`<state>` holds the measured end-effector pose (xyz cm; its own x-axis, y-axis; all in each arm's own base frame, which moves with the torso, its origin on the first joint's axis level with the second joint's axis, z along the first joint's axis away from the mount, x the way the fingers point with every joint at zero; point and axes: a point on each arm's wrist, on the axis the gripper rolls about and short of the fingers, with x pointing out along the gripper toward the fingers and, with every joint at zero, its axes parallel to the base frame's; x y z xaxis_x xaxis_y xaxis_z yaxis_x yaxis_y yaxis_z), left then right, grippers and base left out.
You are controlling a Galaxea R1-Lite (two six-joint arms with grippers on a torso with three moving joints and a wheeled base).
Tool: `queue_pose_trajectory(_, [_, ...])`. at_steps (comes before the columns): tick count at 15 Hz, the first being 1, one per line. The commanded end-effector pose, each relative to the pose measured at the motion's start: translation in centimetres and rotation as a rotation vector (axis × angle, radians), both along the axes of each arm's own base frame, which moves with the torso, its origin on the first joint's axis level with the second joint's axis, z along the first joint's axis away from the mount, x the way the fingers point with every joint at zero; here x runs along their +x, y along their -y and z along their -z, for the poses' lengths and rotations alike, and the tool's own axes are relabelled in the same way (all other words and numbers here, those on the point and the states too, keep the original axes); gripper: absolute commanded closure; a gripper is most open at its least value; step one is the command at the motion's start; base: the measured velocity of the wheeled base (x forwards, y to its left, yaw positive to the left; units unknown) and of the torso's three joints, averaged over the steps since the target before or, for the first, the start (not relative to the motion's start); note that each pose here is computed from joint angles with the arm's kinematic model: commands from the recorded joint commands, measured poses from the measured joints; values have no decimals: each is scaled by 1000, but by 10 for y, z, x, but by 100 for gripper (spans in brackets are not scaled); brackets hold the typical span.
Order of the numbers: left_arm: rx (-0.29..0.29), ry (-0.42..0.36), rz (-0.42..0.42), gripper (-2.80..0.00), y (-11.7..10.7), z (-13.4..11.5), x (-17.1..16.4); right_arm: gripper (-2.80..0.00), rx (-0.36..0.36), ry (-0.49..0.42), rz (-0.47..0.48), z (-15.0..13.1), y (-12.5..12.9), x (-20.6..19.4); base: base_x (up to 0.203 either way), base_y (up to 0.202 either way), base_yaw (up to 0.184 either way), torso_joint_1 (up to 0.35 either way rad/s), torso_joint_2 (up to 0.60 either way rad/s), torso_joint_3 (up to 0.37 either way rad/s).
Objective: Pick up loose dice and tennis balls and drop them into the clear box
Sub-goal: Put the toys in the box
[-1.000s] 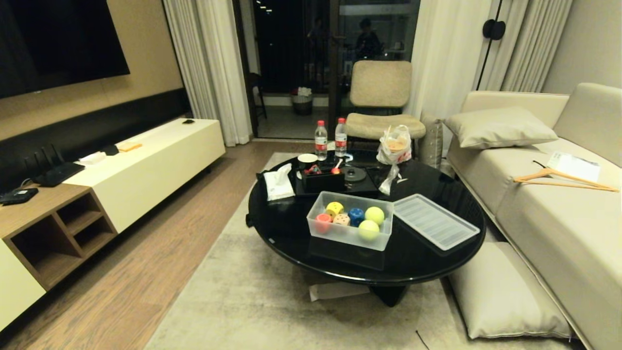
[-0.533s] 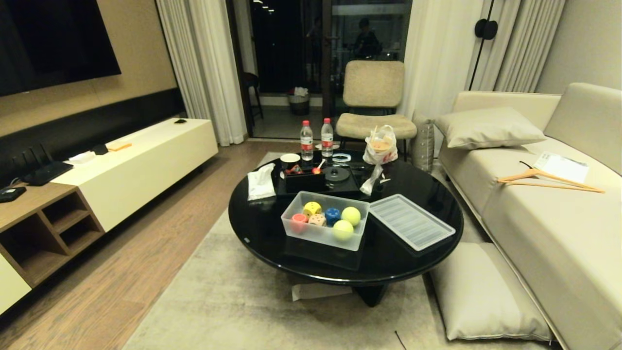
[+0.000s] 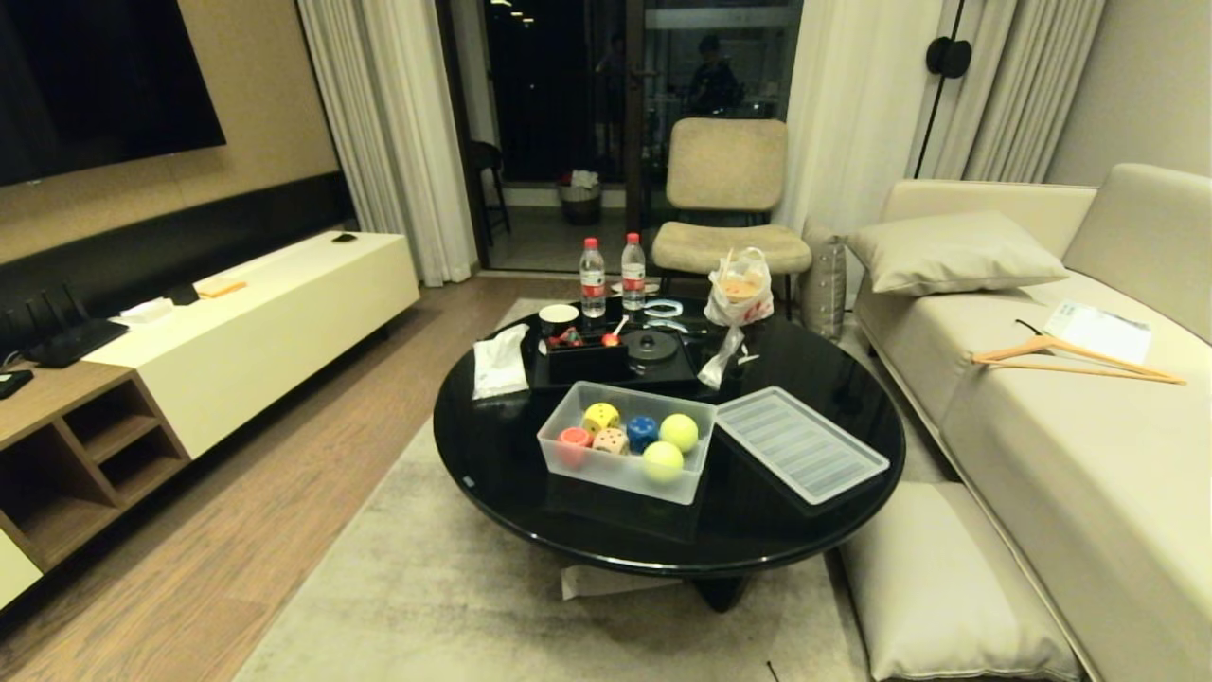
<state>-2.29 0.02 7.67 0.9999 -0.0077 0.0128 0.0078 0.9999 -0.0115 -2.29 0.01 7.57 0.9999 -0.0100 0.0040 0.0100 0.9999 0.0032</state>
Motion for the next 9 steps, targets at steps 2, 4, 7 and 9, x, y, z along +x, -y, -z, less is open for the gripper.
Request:
queue_pose_trajectory(2, [1, 0, 0, 0, 0, 0, 0, 0, 0, -1, 1, 0, 0, 0, 198, 0, -12, 2, 1, 7])
queue_pose_trajectory(4, [1, 0, 0, 0, 0, 0, 0, 0, 0, -1, -1, 0, 0, 0, 192, 0, -3, 2, 0, 0])
queue_pose_trajectory(7, [0, 0, 0, 0, 0, 0, 0, 0, 0, -1, 0, 0, 0, 0, 221, 0, -28, 5, 0, 2])
queue_pose_trajectory(9, [-1, -1, 0, 0, 0, 0, 0, 0, 0, -1, 0, 0, 0, 0, 156, 0, 28, 3, 3, 3])
